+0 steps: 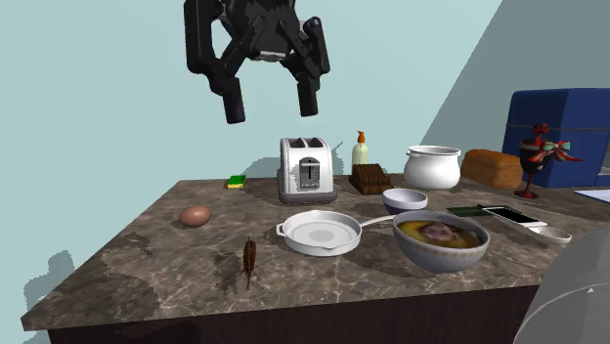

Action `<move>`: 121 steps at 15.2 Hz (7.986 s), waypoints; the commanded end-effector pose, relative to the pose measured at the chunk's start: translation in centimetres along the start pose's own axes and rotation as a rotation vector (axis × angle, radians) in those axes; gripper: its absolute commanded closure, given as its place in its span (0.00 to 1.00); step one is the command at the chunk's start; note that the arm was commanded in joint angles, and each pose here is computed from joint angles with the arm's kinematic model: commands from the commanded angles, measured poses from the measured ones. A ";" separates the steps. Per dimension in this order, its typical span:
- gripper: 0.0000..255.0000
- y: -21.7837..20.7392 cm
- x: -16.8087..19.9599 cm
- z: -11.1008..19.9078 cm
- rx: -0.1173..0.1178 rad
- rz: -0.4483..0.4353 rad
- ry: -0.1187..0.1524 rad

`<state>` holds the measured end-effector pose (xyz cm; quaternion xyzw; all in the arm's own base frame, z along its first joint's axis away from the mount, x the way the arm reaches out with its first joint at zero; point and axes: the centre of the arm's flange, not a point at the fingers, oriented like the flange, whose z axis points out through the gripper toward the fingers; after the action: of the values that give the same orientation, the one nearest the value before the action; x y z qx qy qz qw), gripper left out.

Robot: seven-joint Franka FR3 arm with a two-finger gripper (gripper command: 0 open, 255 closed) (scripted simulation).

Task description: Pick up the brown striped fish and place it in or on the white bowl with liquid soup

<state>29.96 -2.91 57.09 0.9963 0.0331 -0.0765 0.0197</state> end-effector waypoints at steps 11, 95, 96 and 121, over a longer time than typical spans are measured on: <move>0.00 2.7 7.9 9.6 0.046 0.145 0.065; 1.00 18.6 12.8 13.3 0.124 0.390 0.176; 1.00 19.7 12.0 13.4 0.124 0.390 0.176; 1.00 44.4 -5.2 18.0 0.124 0.390 0.176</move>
<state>25.26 -48.08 42.06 0.9859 -0.1638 0.0137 -0.0307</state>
